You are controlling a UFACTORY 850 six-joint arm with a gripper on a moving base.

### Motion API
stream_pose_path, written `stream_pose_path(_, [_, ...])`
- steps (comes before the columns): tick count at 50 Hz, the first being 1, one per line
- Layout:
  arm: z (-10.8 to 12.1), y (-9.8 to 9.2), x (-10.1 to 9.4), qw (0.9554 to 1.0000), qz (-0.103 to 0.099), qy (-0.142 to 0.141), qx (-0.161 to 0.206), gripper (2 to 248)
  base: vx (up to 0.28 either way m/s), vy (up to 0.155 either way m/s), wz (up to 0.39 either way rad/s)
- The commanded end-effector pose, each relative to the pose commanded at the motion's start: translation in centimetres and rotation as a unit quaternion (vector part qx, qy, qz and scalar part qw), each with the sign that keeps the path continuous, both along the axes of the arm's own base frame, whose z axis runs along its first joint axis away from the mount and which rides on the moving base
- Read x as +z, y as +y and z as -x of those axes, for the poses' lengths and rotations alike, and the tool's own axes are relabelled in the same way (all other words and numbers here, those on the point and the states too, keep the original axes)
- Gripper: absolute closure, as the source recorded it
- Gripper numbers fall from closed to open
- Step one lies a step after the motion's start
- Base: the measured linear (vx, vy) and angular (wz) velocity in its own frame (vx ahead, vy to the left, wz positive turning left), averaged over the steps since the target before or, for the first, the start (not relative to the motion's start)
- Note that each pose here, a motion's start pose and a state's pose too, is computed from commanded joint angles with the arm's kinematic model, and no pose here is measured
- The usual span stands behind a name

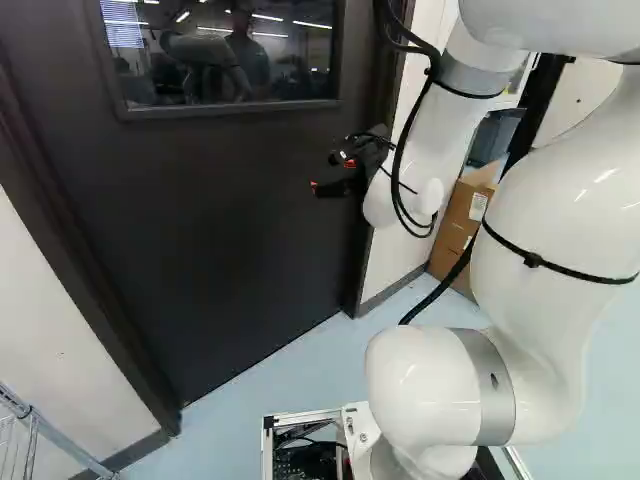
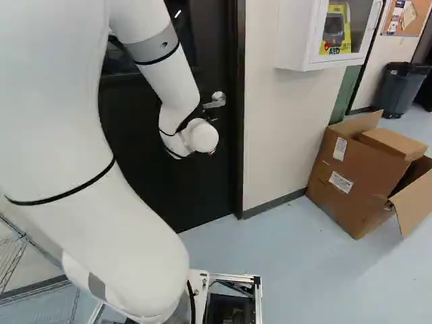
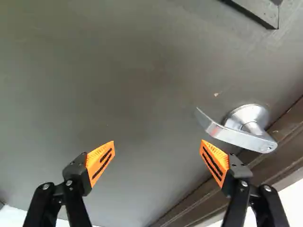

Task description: Open the door and move inside

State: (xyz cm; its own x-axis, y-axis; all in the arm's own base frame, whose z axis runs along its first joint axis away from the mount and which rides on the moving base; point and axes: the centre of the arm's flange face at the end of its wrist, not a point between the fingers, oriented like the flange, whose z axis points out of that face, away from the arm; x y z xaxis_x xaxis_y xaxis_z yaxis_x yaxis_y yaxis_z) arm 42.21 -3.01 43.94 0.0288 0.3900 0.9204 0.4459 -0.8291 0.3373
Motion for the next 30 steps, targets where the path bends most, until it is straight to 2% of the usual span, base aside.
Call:
stream_pose_path(20, [0.0, 0.0, 2.2, 0.9997, 0.005, -0.025, 0.000, 3, 0.000, 0.000, 0.000])
stream_pose_path(30, [-0.7, -0.4, 3.3, 0.9993, 0.007, -0.038, -0.003, 3, 0.000, 0.000, 0.000])
